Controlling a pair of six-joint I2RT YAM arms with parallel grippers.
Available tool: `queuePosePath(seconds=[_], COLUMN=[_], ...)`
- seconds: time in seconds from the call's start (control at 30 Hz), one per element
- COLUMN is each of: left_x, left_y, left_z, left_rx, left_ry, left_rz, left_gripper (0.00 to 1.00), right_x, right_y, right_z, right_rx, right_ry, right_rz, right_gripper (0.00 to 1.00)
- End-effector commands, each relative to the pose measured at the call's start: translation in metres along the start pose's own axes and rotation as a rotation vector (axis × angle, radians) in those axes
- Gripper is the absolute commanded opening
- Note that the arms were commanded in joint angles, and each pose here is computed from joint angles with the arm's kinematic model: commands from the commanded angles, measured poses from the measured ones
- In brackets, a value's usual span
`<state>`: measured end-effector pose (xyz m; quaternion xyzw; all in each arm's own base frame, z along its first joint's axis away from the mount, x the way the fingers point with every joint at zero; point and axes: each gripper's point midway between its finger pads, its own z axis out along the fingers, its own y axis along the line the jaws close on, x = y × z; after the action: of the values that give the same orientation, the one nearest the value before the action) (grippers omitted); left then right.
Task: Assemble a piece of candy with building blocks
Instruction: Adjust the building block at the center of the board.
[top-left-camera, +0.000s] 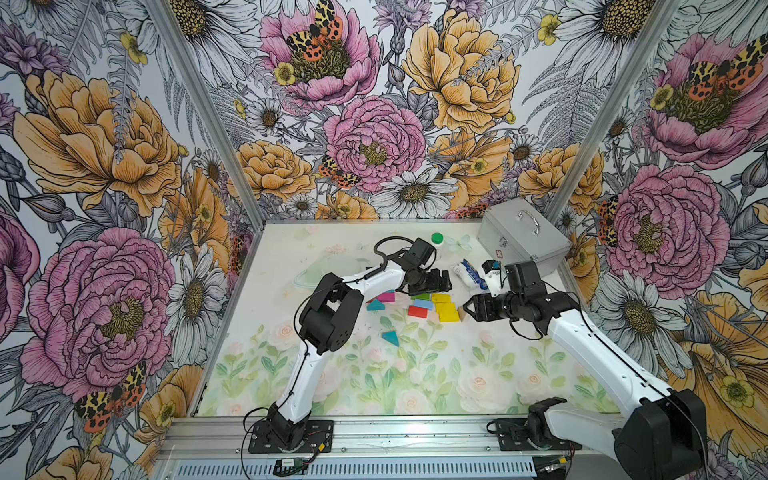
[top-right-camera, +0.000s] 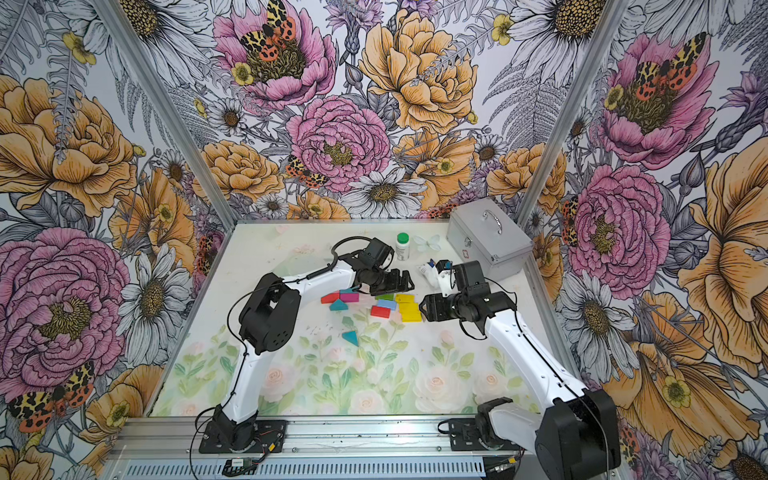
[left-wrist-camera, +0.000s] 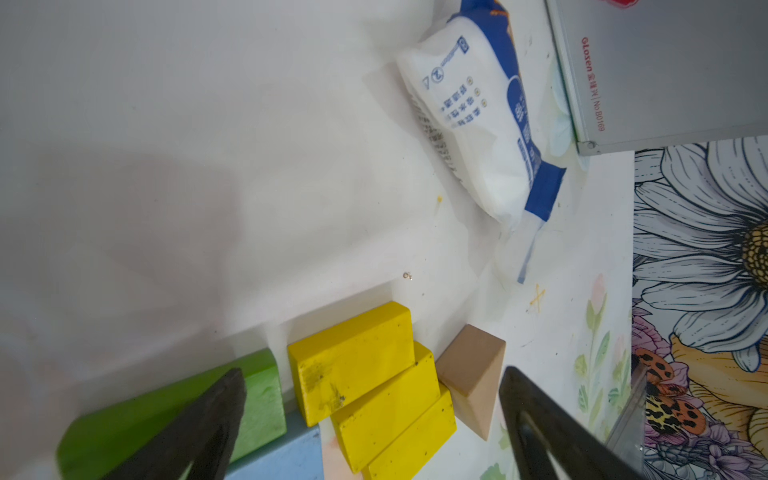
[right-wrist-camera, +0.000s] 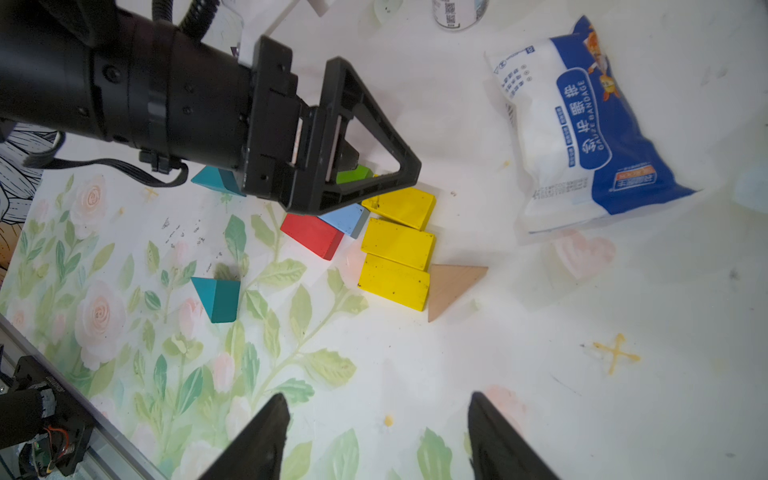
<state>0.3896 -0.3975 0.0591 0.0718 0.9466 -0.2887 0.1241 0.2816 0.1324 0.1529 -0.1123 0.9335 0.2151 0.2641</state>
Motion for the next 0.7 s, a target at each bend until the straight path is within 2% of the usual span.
queuePosePath(seconds=[0.0,0.4,0.67], left_x=[0.015,-0.019,-0.011], left_y=[-0.001,-0.009,0.005], left_z=[-0.001,-0.008,0.012], left_rx=[-0.005,0.023,-0.019], left_ry=[0.046,-0.018,0.009], left_rz=[0.010,0.061,0.077], left_gripper=[0.96,0.96,0.96], right_x=[-0.005,-0.003,-0.003], right_y=[-0.002,-0.003,-0.004], right_z=[-0.002,-0.001,0.000], right_rx=[0.008,0.010,0.011], right_ry=[-0.029,-0.024,-0.021], right_rz=[-0.004,-0.003,-0.005], right_gripper=[0.69,0.69,0.69])
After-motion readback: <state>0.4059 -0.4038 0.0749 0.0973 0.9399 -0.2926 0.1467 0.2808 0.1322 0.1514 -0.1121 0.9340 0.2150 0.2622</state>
